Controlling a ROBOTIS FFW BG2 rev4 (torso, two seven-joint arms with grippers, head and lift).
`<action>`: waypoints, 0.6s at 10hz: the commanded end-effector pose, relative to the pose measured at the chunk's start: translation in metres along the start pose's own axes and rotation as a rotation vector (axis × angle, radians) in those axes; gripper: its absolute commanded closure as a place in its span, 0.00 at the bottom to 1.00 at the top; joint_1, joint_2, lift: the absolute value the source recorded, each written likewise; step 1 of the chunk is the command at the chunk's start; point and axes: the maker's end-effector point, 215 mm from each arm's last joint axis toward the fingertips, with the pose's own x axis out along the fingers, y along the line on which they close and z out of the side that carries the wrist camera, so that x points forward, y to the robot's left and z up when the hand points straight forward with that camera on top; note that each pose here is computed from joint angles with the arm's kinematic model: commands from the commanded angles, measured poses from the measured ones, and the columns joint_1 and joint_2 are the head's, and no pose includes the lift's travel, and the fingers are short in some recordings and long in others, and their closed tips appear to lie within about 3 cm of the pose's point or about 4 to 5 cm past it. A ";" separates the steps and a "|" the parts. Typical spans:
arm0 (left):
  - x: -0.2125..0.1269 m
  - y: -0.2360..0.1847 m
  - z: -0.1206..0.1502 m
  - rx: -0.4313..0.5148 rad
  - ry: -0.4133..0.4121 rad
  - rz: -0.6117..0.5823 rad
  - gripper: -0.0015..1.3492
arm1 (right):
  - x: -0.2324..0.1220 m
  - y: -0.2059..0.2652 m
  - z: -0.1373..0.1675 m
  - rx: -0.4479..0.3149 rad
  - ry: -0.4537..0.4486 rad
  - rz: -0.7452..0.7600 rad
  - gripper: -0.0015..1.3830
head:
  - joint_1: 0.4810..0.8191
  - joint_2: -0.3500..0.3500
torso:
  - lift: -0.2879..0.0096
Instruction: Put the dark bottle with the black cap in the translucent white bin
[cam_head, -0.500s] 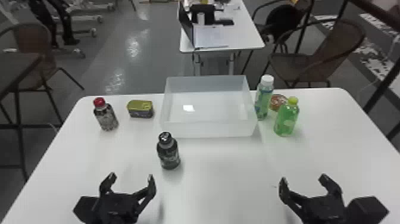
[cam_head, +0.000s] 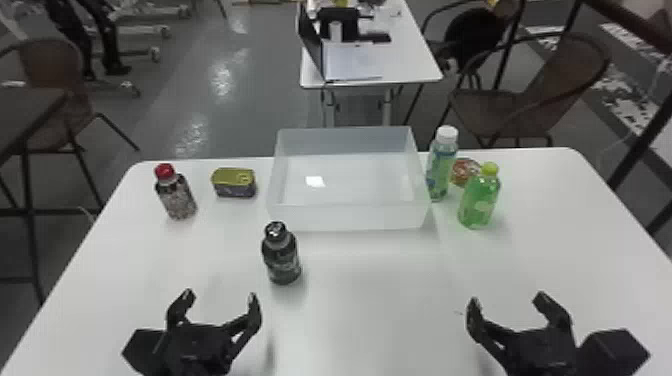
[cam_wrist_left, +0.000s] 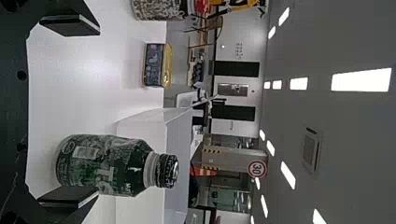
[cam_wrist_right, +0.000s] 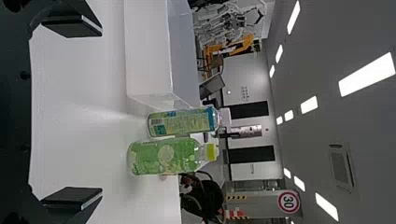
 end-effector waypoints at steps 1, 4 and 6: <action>0.002 -0.003 -0.005 -0.002 0.017 -0.021 0.08 | 0.000 0.000 -0.001 0.001 0.002 0.000 0.07 | 0.63 0.59 | 0.65; 0.020 -0.015 -0.015 0.007 0.035 -0.135 0.08 | 0.000 -0.001 -0.003 0.007 0.007 -0.002 0.07 | 0.63 0.56 | 0.65; 0.038 -0.025 -0.023 0.033 0.053 -0.222 0.08 | 0.002 -0.001 -0.003 0.006 0.007 -0.001 0.07 | 0.63 0.55 | 0.65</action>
